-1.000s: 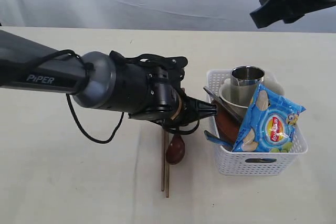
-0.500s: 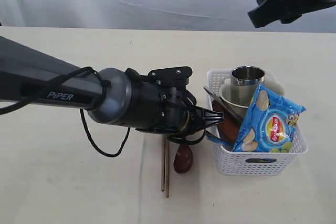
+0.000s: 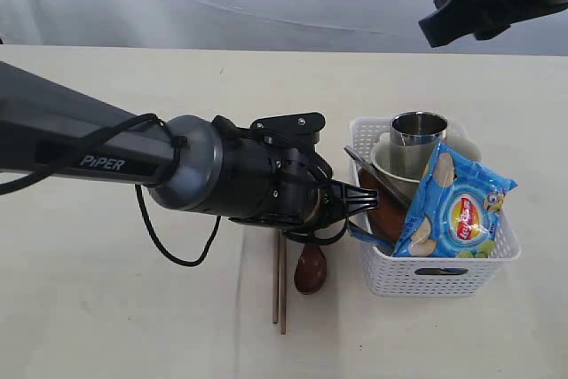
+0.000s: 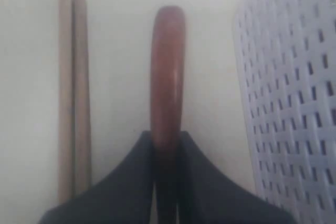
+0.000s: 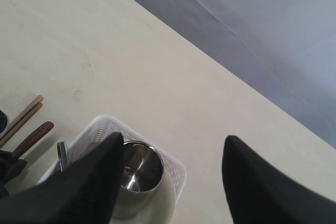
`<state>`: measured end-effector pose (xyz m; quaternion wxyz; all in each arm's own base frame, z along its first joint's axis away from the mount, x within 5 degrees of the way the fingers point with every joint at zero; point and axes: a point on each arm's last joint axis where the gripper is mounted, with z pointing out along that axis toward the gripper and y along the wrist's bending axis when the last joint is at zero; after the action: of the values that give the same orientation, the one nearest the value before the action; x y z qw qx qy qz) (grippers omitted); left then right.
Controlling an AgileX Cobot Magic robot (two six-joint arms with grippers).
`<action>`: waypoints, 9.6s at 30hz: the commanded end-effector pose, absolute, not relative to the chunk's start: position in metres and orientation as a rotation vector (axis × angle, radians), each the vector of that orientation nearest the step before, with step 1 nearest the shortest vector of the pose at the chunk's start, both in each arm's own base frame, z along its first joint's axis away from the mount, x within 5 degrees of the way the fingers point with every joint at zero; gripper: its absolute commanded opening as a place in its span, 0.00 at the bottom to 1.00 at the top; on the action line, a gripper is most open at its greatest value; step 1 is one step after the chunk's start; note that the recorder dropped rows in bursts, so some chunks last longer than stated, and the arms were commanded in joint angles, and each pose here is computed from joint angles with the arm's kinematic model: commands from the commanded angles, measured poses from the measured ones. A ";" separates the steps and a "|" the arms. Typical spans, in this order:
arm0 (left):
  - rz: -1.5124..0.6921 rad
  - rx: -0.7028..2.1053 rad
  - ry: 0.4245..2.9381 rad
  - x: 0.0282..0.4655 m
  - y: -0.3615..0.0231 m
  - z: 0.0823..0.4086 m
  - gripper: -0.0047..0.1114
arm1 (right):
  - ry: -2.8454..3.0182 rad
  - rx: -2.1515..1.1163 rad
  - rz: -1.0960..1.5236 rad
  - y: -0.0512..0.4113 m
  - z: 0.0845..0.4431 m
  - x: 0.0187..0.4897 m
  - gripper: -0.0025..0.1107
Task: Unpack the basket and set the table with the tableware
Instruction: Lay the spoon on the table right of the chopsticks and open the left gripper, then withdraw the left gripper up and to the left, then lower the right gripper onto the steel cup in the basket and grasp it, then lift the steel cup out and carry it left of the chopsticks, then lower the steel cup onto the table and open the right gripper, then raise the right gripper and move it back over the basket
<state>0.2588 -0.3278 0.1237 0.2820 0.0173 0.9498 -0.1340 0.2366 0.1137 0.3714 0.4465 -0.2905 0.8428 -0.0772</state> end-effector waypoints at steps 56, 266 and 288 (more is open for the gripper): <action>-0.153 0.562 2.255 0.252 -0.192 0.227 0.04 | 2.125 -0.806 -0.252 0.138 0.346 0.281 0.37; 0.054 -0.313 2.137 0.235 0.027 0.248 0.04 | 2.168 -1.115 0.254 0.343 0.357 0.360 0.61; -0.099 -0.237 2.065 0.235 0.015 0.244 0.04 | 2.526 -1.280 0.101 0.118 0.313 0.351 0.61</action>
<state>0.2366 0.0146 0.2428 0.5004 -0.0948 0.8599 -0.0355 0.3530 0.1198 0.3135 0.1525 -0.4408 0.8842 0.0269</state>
